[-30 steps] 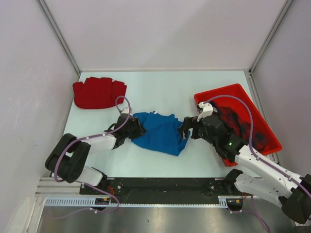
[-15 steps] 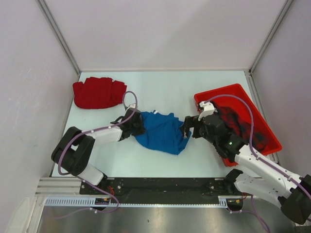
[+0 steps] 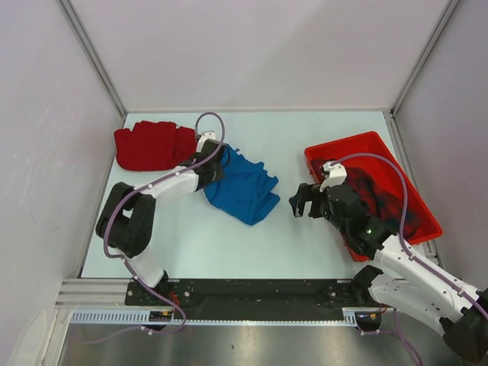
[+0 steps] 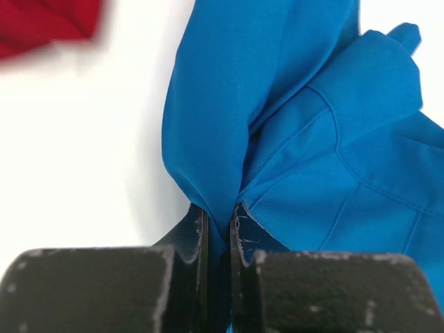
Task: Fold and stack the skirts
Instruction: Pick up the skirt from the center of the board, then place the skirt at the corner of the board.
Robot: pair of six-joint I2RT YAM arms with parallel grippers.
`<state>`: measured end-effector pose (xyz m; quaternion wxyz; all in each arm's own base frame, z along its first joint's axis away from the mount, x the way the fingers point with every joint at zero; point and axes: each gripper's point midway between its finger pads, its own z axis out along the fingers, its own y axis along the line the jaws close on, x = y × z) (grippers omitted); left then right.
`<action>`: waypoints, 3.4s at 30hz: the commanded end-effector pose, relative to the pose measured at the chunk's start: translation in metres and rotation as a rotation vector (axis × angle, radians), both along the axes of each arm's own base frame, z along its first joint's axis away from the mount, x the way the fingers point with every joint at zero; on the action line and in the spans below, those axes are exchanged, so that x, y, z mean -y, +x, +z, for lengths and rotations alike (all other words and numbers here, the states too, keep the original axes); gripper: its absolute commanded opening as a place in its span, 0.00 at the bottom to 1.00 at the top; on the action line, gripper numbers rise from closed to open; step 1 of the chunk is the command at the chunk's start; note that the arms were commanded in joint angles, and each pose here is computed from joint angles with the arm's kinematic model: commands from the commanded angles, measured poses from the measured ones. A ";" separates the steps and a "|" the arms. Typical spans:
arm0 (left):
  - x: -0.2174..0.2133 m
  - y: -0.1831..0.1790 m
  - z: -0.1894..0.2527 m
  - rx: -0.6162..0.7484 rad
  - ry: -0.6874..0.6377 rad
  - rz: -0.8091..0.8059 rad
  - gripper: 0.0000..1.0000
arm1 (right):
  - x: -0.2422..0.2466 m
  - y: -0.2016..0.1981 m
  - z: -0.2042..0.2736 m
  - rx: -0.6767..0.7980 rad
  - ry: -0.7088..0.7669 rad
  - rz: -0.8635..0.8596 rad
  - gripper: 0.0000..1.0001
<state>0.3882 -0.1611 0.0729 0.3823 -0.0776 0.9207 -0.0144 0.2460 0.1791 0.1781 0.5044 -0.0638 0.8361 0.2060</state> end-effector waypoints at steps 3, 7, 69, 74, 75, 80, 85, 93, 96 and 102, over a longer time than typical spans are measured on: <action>-0.050 0.072 0.069 0.249 0.101 0.079 0.00 | 0.017 0.006 0.008 0.058 -0.016 -0.062 1.00; -0.085 0.092 0.099 0.313 0.153 0.138 0.00 | 0.021 0.007 0.009 0.067 -0.020 -0.077 1.00; -0.294 0.169 0.121 0.223 0.310 0.180 0.07 | 0.023 0.016 0.006 0.080 -0.047 -0.069 1.00; -0.304 0.167 0.091 0.169 0.267 0.221 0.21 | 0.021 0.017 0.007 0.081 -0.044 -0.062 1.00; -0.304 0.167 0.086 0.161 0.263 0.220 0.27 | 0.021 0.017 0.006 0.081 -0.046 -0.061 1.00; -0.311 0.164 0.071 0.122 0.294 0.243 0.59 | 0.023 0.015 0.006 0.076 -0.046 -0.066 1.00; -0.318 0.157 0.061 0.074 0.332 0.265 0.88 | 0.023 0.014 0.009 0.082 -0.041 -0.063 1.00; -0.329 0.152 0.122 0.166 0.324 0.406 1.00 | 0.024 0.011 0.013 0.090 -0.028 -0.061 1.00; -0.328 0.145 0.169 0.257 0.269 0.492 1.00 | 0.025 0.011 0.015 0.095 -0.020 -0.066 1.00; -0.298 0.135 0.224 0.427 0.140 0.432 1.00 | 0.024 0.008 0.015 0.090 -0.014 -0.059 1.00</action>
